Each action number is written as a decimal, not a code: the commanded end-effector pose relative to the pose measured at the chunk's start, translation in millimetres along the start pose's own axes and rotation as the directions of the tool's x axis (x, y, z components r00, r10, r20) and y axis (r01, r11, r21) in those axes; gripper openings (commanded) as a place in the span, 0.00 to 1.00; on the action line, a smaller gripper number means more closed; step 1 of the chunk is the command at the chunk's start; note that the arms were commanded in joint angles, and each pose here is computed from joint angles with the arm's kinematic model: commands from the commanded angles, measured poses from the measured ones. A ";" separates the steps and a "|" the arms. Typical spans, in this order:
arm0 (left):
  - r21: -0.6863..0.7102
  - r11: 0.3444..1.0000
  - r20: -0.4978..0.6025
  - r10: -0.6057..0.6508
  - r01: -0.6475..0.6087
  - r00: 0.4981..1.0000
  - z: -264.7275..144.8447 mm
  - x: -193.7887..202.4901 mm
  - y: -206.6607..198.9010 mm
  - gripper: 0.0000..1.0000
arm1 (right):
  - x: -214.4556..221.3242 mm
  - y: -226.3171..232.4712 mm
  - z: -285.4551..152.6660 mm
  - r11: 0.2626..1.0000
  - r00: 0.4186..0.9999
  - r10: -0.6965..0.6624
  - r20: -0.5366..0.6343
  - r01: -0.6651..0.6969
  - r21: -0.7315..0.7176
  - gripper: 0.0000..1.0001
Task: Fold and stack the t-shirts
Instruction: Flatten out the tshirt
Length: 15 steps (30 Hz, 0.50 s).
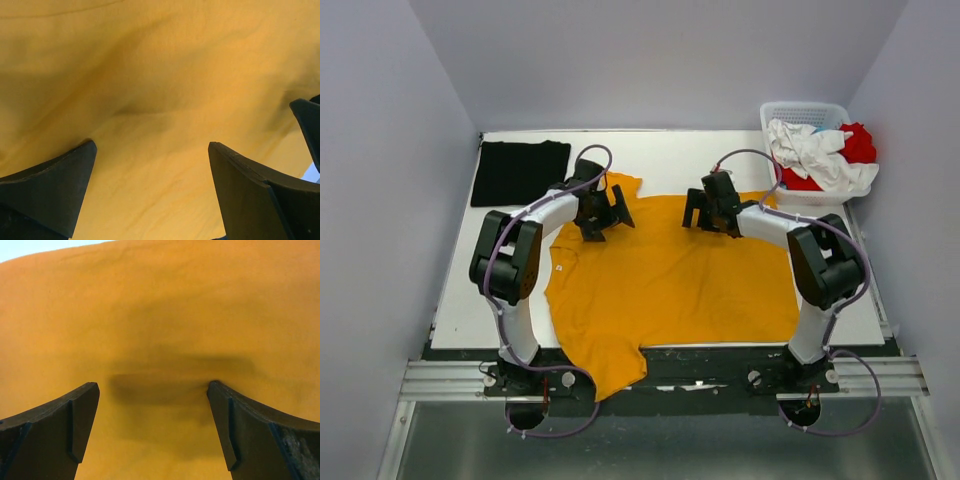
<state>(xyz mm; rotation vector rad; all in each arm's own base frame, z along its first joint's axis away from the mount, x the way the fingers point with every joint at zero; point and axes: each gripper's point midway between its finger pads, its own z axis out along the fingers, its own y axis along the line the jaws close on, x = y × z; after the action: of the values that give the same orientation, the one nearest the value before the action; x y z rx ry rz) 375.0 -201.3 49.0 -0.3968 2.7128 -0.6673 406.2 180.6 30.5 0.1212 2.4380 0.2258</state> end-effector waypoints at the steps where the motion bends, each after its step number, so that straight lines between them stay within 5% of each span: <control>1: -0.040 0.998 -0.021 -0.041 0.041 0.999 16.4 -21.8 8.7 0.99 | 12.7 -21.1 32.1 0.997 0.997 0.016 -0.071 -0.010 0.073 1.00; 15: -0.004 1.000 0.008 0.015 -0.015 1.000 18.4 -129.9 -24.4 0.98 | -59.8 -6.7 66.8 0.998 0.998 -0.064 -0.002 0.064 -0.018 1.00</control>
<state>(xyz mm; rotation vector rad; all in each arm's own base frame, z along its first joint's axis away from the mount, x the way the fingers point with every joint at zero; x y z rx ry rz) 495.4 -193.1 61.1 -0.4427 2.6778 -0.6566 492.6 177.8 34.1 0.1073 2.3674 0.2058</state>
